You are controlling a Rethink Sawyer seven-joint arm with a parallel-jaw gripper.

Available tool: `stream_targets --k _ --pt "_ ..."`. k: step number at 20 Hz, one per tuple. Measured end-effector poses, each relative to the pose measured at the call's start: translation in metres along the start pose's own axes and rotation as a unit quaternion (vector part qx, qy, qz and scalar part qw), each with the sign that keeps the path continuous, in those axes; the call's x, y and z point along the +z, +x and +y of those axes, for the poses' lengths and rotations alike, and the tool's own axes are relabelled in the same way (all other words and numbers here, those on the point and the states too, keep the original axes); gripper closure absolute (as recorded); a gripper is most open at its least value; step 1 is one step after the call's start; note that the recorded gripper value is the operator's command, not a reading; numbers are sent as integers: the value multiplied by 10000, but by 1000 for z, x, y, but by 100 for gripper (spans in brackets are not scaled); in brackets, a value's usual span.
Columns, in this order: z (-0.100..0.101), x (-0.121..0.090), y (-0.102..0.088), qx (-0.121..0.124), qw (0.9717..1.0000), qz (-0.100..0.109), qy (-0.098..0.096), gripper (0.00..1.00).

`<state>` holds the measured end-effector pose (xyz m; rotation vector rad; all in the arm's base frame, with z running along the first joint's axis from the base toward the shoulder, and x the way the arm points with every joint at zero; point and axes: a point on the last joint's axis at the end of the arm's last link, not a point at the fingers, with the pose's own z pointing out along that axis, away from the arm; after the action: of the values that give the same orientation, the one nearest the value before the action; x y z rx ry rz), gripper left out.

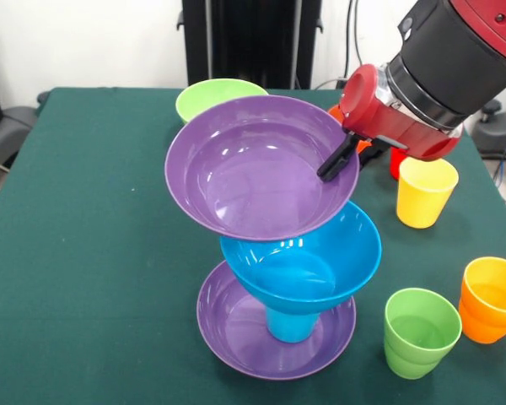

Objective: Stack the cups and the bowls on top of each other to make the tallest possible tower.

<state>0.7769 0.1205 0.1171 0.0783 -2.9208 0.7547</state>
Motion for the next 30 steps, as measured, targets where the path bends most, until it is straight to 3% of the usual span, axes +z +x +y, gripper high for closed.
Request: stream_targets --k 30 --pt "18 -2 2 -105 9999 -16 -33 100"
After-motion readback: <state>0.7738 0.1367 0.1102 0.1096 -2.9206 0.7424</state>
